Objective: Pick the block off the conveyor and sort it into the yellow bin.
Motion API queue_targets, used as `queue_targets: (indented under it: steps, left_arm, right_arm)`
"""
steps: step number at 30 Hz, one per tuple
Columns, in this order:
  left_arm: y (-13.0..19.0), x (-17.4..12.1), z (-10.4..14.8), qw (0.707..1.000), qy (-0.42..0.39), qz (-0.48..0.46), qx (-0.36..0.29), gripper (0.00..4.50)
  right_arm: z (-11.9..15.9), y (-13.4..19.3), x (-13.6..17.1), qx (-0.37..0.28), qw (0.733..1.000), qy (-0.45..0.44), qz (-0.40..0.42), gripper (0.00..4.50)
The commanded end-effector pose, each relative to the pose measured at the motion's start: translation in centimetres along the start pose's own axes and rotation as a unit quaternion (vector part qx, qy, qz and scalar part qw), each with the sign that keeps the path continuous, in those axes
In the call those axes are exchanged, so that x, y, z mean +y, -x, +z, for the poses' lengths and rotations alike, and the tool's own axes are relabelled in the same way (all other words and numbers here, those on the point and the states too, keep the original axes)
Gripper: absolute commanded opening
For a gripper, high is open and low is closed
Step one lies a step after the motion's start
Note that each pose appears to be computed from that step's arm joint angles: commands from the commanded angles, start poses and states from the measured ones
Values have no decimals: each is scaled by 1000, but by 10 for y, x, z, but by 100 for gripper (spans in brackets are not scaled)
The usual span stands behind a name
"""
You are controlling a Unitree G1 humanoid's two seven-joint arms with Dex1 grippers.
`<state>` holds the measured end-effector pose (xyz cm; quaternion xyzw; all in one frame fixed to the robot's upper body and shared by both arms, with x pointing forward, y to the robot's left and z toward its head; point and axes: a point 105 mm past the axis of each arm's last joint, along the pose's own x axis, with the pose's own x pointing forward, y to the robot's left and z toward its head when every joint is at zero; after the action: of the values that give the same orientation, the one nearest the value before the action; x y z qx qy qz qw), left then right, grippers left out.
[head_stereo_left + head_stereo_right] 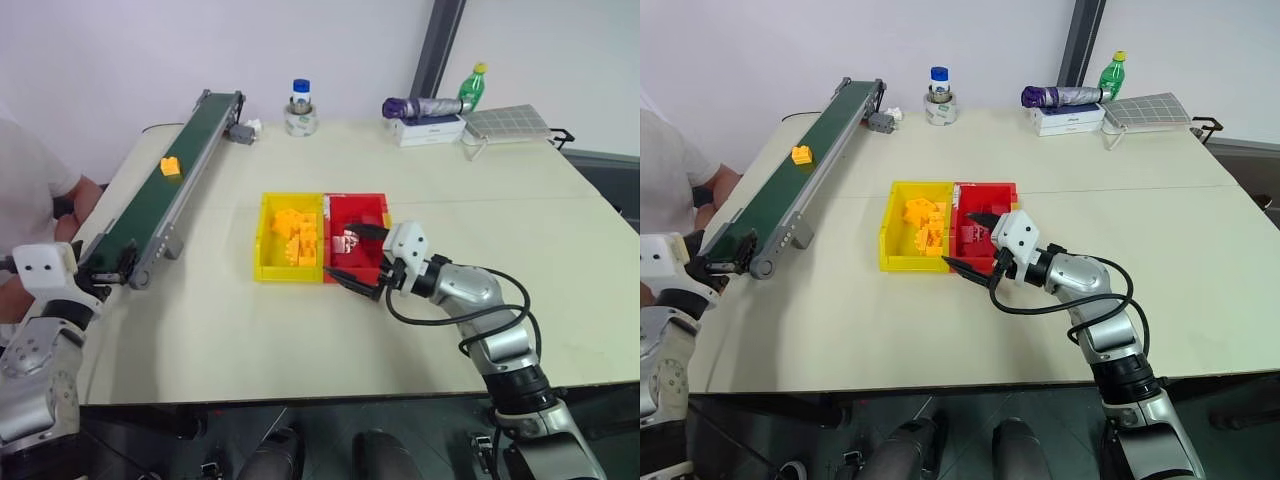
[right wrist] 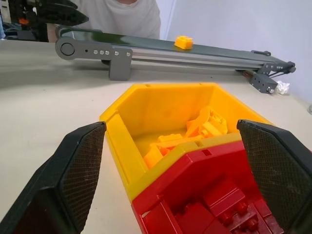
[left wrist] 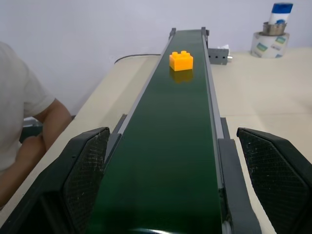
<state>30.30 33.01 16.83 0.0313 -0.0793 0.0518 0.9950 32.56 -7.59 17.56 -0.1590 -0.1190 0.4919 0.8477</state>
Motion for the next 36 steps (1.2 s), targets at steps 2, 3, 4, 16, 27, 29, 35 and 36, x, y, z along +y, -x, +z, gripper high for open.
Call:
queue_targets:
  steps: [2, 3, 4, 16, 27, 29, 35, 36]
  left_arm:
    - [-9, -4, 19, 1000, -18, 1, -19, 441]
    - [-12, -5, 19, 1000, -21, 0, -14, 441]
    - [-15, -6, 20, 1000, -23, 2, -9, 441]
    - [-68, -5, 25, 994, -40, 52, 89, 441]
    - [-94, -11, 12, 990, -10, 39, 139, 441]
    - [-95, -12, 10, 989, -8, 36, 141, 441]
    - [-93, -15, 1, 989, 13, 30, 147, 441]
    - [-93, -15, 1, 989, 10, 29, 147, 441]
  right_arm:
    - [12, -2, 1, -21, 1000, 16, 1, 450]
    - [12, -2, 1, -21, 1000, 15, 2, 450]
    - [12, -3, 2, -21, 1000, 15, 2, 450]
    - [13, -4, 2, -22, 1000, 14, -2, 450]
    - [12, 0, 5, -19, 1000, 12, -14, 450]
    - [13, 0, 5, -19, 1000, 12, -15, 450]
    - [14, -2, 5, -21, 1000, 12, -16, 450]
    - [14, -2, 5, -21, 1000, 11, -16, 450]
